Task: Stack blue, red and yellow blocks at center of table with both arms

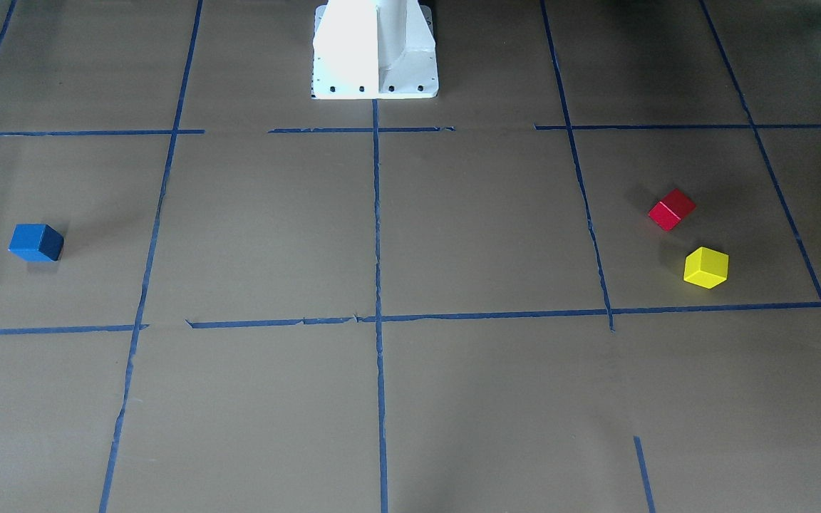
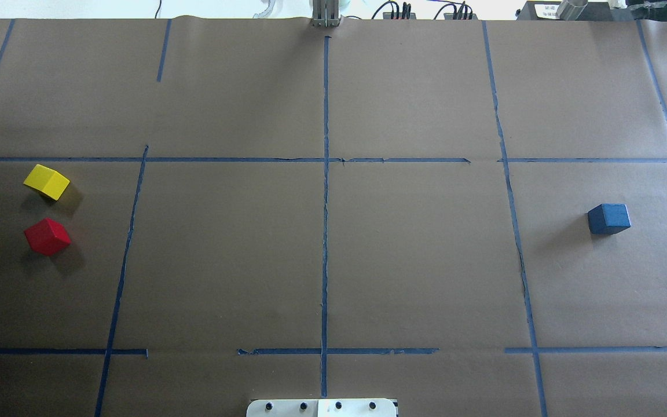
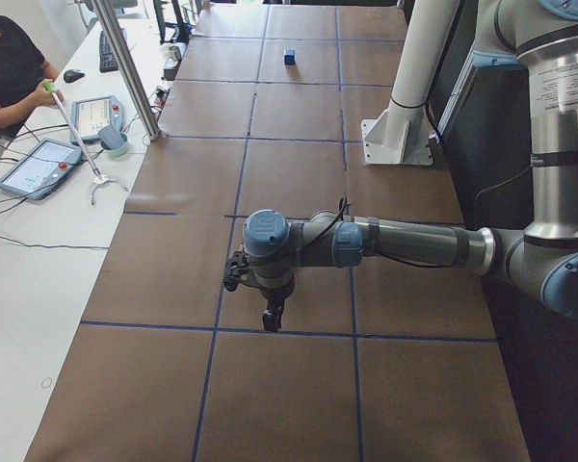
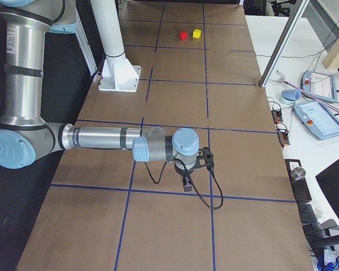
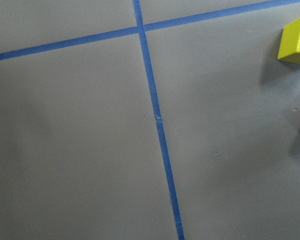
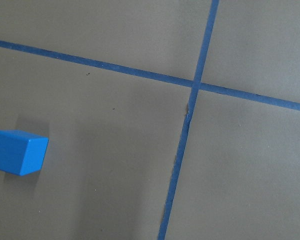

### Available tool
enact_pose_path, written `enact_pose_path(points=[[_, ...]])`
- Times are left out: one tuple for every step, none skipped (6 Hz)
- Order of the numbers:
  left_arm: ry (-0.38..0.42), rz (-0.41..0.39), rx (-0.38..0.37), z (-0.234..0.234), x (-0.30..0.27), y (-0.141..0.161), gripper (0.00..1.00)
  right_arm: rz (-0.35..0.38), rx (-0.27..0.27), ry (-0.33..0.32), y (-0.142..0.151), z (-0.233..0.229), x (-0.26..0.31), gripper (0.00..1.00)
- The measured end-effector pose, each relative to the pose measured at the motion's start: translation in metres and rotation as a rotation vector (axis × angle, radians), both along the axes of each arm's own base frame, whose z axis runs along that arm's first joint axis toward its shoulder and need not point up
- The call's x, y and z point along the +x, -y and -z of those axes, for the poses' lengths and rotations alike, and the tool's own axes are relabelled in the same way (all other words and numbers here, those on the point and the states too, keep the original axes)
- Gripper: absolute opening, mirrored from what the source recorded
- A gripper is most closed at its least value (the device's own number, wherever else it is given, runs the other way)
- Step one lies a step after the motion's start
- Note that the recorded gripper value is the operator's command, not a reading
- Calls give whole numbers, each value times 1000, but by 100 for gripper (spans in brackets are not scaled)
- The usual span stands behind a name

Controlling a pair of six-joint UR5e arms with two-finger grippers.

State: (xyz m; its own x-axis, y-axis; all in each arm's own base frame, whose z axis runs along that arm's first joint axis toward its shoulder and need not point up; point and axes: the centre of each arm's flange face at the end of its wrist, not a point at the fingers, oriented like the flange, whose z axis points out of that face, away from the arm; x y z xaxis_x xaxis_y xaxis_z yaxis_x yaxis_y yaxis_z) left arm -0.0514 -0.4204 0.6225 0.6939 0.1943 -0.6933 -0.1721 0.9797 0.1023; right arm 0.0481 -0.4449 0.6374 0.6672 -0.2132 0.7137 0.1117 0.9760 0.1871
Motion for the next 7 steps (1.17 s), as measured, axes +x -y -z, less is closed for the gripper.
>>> enact_pose_path(points=[[0,0,-6,-3,0,0,100,2,-1,2,-1,-1,0,100],[-1,0,-10,-6,0,0,100,9,7,7,-2,1,-2,100],[-2,-2,-7,-6,1,0,100,30,18,22,-1,8,-12,100],[-3,-3,-6,-6,1,0,100,86,63,43,2,16,-40,100],[-3,-3,-6,-6,1,0,100,131,99,61,5,25,-78,100],[-3,-3,-5,-6,1,0,100,118,66,73,6,35,-117,100],[-3,-3,-5,-6,1,0,100,53,-5,74,10,51,-159,99]])
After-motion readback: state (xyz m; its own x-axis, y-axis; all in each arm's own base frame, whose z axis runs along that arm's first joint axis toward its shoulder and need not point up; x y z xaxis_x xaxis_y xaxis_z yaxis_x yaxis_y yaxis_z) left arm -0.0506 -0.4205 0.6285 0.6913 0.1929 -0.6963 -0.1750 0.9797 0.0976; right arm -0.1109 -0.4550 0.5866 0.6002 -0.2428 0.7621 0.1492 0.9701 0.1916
